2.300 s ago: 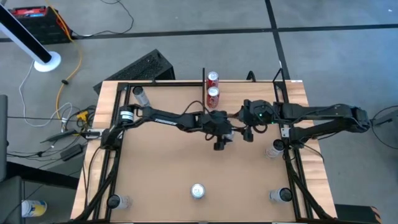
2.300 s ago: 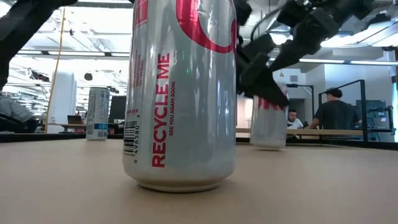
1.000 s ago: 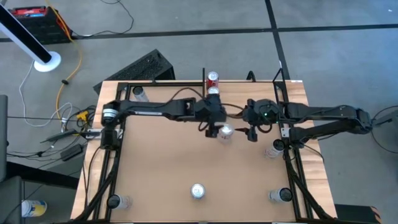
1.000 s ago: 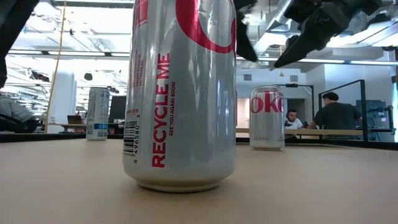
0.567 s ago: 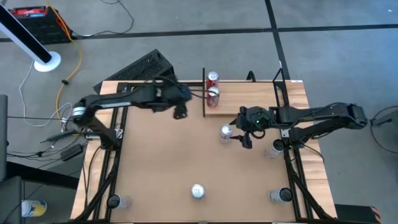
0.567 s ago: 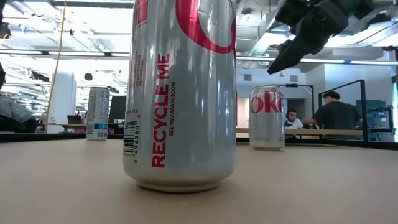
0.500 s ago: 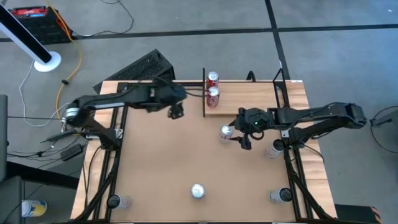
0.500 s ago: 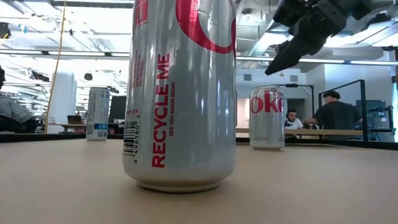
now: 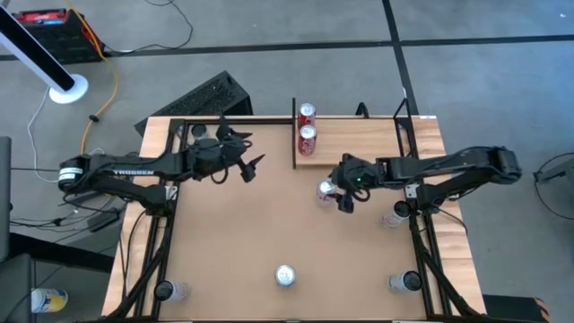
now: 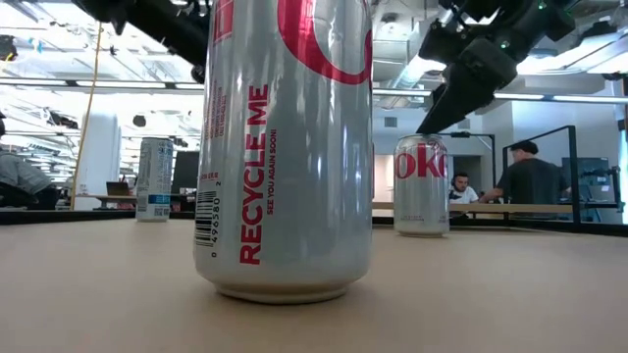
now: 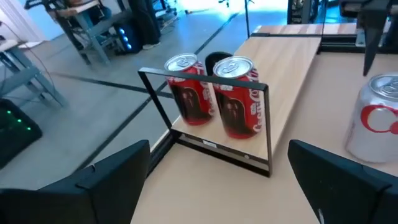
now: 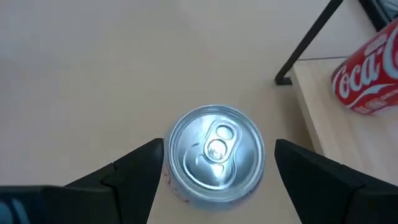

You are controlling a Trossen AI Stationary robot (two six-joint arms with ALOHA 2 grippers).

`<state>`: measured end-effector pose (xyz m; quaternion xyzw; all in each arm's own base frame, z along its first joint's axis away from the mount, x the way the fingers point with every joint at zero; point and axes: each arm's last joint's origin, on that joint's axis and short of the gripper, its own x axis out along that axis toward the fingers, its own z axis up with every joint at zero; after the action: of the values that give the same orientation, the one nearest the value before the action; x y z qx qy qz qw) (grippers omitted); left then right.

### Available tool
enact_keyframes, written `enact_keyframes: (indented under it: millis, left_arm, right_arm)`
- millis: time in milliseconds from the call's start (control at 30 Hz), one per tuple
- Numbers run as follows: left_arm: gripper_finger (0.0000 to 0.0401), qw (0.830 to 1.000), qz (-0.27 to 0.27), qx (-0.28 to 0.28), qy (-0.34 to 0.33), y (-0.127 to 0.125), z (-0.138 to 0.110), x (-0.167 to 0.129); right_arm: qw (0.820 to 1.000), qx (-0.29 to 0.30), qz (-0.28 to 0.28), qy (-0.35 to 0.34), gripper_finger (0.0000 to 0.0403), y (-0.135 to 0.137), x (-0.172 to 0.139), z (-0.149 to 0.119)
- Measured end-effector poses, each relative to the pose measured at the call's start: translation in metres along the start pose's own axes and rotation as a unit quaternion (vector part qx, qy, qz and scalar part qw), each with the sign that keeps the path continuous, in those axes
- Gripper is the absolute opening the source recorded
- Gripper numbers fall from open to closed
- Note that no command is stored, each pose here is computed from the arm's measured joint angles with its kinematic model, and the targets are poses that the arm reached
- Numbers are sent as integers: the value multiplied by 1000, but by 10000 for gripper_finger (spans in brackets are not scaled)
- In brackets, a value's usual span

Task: Place canned beverage on shelf
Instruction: Put the top silver soda can on the shelf

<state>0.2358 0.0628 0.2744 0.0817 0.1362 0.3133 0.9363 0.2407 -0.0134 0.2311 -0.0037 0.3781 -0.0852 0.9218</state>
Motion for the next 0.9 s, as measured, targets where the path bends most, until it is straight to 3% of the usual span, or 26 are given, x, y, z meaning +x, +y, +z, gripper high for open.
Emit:
enact_keyframes:
  millis: [667, 900]
  left_arm:
    - [367, 1000, -6, -22, 3, 9, -3, 3]
    - [367, 1000, -6, -22, 3, 8, -3, 3]
  right_arm:
    - [1000, -4, -1, 20, 330, 2, 21, -2]
    - [1000, -5, 3, 15, 297, 1, 12, -2]
